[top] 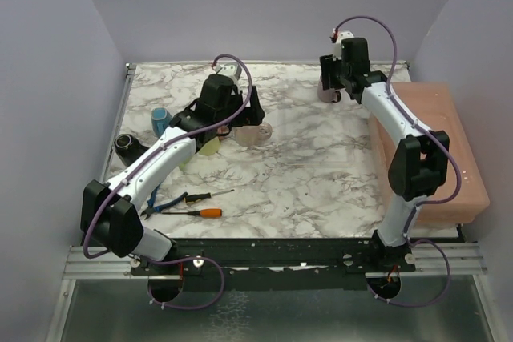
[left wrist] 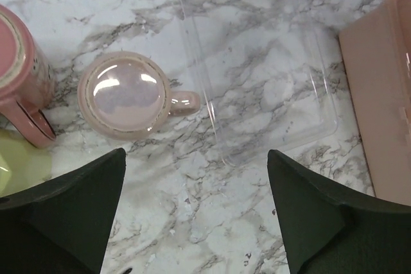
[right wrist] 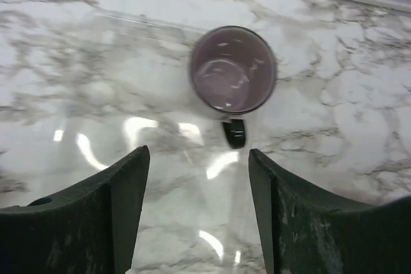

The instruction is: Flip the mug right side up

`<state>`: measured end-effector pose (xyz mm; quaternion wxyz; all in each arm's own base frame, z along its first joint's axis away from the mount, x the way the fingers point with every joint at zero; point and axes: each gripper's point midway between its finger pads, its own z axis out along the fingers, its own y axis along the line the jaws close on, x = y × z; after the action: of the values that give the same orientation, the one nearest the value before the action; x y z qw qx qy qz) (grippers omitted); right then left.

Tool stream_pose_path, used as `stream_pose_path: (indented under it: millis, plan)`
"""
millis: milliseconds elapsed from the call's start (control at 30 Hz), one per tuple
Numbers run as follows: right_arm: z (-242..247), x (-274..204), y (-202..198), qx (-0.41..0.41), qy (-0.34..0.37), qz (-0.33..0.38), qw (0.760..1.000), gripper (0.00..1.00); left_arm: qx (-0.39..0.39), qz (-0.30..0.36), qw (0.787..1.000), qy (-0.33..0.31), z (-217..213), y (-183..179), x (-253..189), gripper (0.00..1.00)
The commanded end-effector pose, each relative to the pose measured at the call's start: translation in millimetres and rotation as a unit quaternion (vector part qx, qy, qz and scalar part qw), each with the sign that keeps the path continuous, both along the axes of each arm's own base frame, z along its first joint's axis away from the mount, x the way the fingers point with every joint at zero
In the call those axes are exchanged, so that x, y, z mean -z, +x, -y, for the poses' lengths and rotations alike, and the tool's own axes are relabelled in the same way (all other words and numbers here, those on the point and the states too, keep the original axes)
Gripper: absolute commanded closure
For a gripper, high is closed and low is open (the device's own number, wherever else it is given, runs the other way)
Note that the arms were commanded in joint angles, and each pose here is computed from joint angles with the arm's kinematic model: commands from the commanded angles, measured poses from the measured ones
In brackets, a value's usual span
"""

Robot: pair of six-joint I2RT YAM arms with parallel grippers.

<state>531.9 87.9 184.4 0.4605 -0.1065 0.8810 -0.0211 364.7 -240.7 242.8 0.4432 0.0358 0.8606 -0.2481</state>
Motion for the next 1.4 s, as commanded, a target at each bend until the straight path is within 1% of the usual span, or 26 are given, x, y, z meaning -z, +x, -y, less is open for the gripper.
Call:
stream_pose_path:
  millis: [0,33,167,200,267,400,567,700,833,967,1133,1233,1300,1367]
  plan:
    - [-63.2,-15.4,-36.7,-0.023,0.108,-0.011,0.994,0.35,-0.026,-0.014,0.999,-0.016,1.8,-10.4,9.0,0.11]
    - [-78.9,-16.5,-45.2,-0.042,0.140,-0.019,0.989,0.37,-0.031,-0.016,0.999,-0.020,2.0,-10.5,12.7,0.11]
    - [-120.6,-5.7,-72.7,-0.079,0.215,-0.053,0.972,0.43,-0.058,-0.031,0.997,-0.044,2.6,-8.9,29.6,0.23]
    - [-128.5,-1.7,-76.9,-0.084,0.227,-0.065,0.968,0.44,-0.064,-0.031,0.996,-0.051,2.4,-8.4,32.4,0.26]
    - [-142.8,8.1,-84.8,-0.091,0.240,-0.092,0.962,0.46,-0.082,-0.031,0.994,-0.067,0.7,-6.8,35.9,0.29]
    - [-163.6,36.8,-92.9,-0.097,0.254,-0.137,0.953,0.47,-0.106,-0.036,0.991,-0.080,-1.8,-4.2,44.6,0.29]
    - [-192.1,63.5,-100.2,-0.129,0.252,-0.187,0.941,0.47,-0.104,-0.061,0.990,-0.074,2.5,-4.2,65.8,0.29]
    - [-212.8,77.3,-114.7,-0.162,0.260,-0.219,0.927,0.47,-0.098,-0.075,0.990,-0.066,5.1,-4.2,82.8,0.33]
    - [-222.6,86.5,-130.1,-0.185,0.252,-0.235,0.920,0.47,-0.105,-0.075,0.990,-0.051,0.7,-2.3,93.5,0.36]
    - [-227.8,89.1,-142.9,-0.213,0.249,-0.244,0.913,0.47,-0.107,-0.078,0.990,-0.039,-1.8,-2.8,101.6,0.35]
    - [-240.9,90.6,-159.3,-0.251,0.256,-0.256,0.897,0.46,-0.119,-0.089,0.988,-0.029,-6.7,-4.3,114.9,0.28]
    - [-246.4,85.1,-170.6,-0.267,0.269,-0.263,0.887,0.42,-0.119,-0.082,0.989,-0.016,-9.2,-1.9,115.8,0.23]
    - [-242.3,82.3,-172.7,-0.259,0.270,-0.253,0.892,0.40,-0.118,-0.076,0.990,-0.003,-11.7,0.5,116.3,0.23]
    - [-231.9,84.3,-168.4,-0.227,0.255,-0.244,0.908,0.40,-0.122,-0.076,0.990,0.005,-13.7,1.7,117.9,0.22]
